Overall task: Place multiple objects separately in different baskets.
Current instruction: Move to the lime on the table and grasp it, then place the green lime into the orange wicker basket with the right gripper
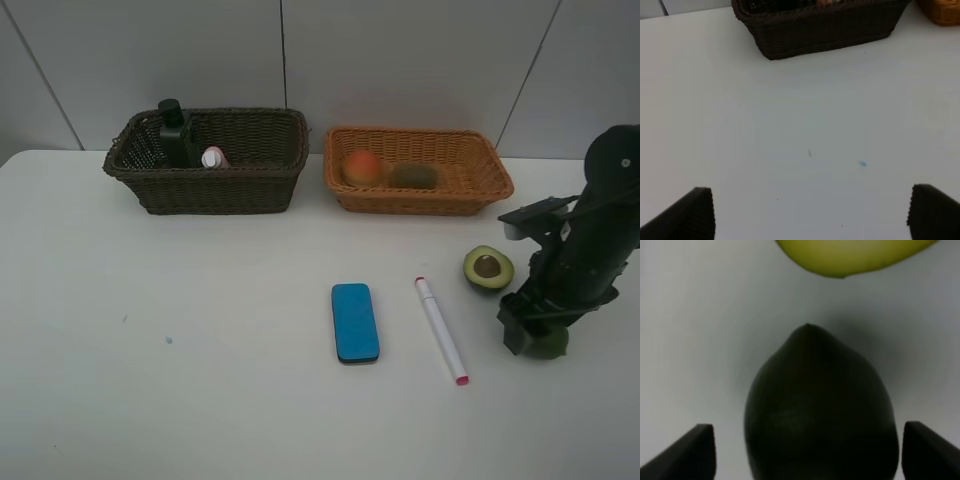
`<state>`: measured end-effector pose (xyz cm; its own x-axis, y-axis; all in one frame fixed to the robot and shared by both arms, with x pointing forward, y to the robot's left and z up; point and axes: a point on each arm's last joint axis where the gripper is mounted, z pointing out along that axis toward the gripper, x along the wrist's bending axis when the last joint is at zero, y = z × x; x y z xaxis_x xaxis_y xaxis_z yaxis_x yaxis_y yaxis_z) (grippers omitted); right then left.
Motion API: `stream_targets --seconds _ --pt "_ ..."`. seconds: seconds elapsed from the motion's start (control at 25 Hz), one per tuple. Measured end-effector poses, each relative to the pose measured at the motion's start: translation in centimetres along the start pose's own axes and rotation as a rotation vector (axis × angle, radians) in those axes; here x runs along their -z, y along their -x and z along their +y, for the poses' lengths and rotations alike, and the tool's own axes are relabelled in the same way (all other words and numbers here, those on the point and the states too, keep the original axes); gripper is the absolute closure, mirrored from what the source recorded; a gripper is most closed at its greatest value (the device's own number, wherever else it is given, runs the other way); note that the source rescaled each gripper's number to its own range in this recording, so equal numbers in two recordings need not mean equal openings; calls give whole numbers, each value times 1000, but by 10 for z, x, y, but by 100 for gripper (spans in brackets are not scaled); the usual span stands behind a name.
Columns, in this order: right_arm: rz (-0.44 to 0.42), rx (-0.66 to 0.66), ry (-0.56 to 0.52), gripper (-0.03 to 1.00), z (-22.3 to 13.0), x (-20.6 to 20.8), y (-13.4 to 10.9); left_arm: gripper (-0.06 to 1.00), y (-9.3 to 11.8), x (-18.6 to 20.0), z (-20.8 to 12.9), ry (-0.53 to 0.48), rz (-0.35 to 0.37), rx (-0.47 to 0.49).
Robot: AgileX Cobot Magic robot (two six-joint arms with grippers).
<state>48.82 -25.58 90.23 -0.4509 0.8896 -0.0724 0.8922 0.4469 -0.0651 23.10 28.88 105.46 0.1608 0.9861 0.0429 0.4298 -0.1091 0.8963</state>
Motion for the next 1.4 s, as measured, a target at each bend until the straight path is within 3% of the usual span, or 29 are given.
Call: stream_targets --seconds 0.44,0.52,0.64,1.0,1.08,1.28,1.4 --pt "6 17 -16 5 11 -27 0 0 0 0 0 0 0 0" --pt "6 17 -21 12 11 -27 1 0 0 0 0 0 0 0" --pt "8 17 -40 32 10 -27 0 0 0 0 0 0 0 0" --pt "30 -56 -128 32 13 -11 3 0 0 0 0 0 0 0" --pt "12 -89 -60 32 28 13 9 0 0 0 0 0 0 0" --pt "-49 -127 223 32 77 89 29 0 0 0 0 0 0 0" --pt "-73 -123 337 32 109 111 39 0 0 0 0 0 0 0"
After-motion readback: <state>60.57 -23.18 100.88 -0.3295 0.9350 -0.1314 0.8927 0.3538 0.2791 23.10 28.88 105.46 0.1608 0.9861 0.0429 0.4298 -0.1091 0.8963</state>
